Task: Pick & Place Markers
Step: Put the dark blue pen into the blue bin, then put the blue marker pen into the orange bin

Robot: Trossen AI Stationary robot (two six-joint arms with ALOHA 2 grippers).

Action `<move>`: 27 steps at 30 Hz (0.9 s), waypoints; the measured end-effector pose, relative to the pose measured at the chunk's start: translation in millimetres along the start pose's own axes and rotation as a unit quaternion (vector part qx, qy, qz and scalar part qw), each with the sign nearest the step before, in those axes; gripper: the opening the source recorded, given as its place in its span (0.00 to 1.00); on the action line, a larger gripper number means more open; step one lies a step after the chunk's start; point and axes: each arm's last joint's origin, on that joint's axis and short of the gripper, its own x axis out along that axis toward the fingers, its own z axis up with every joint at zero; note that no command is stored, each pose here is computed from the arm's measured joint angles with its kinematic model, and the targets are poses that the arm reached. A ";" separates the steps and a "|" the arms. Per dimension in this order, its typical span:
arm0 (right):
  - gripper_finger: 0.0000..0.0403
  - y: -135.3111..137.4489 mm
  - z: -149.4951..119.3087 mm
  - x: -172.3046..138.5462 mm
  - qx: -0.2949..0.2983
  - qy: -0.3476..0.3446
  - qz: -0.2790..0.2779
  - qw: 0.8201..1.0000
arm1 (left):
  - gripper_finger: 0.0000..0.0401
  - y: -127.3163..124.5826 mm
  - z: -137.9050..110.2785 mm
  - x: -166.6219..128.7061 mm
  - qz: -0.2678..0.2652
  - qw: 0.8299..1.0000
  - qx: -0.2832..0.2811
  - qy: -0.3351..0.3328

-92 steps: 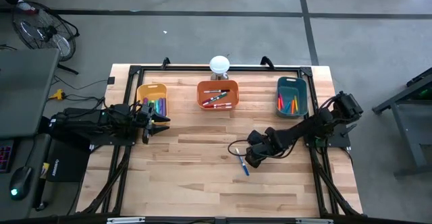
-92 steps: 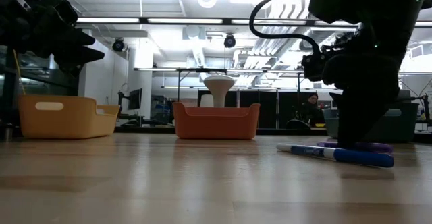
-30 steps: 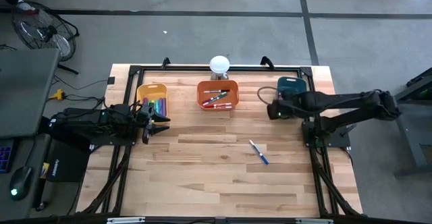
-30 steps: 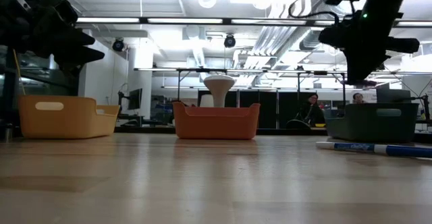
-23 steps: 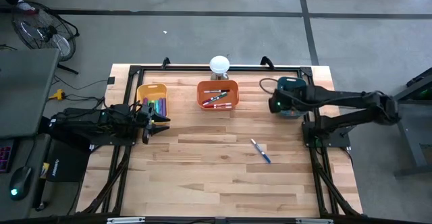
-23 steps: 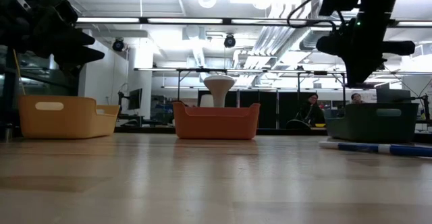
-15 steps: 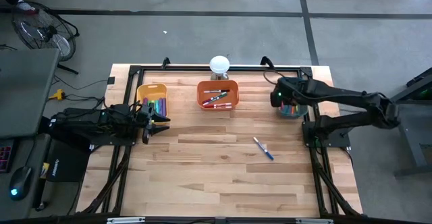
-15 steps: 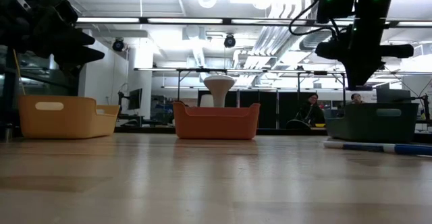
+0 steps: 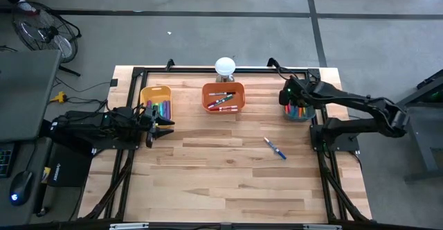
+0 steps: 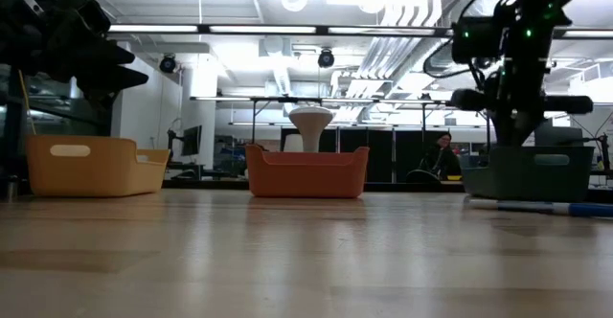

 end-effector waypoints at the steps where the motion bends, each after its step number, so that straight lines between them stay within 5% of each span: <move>1: 0.07 -1.1 0.8 3.5 0.002 -0.003 0.002 1.000 | 0.45 0.0 0.0 0.0 0.000 1.000 0.000 0.000; 15: 0.07 -19.1 -4.8 38.8 0.024 0.020 0.017 0.999 | 0.45 0.0 0.0 0.0 0.000 1.000 0.000 0.000; 27: 0.33 -14.9 -3.7 38.5 -0.009 0.028 0.051 0.998 | 0.45 0.0 0.0 0.0 0.000 1.000 0.000 0.000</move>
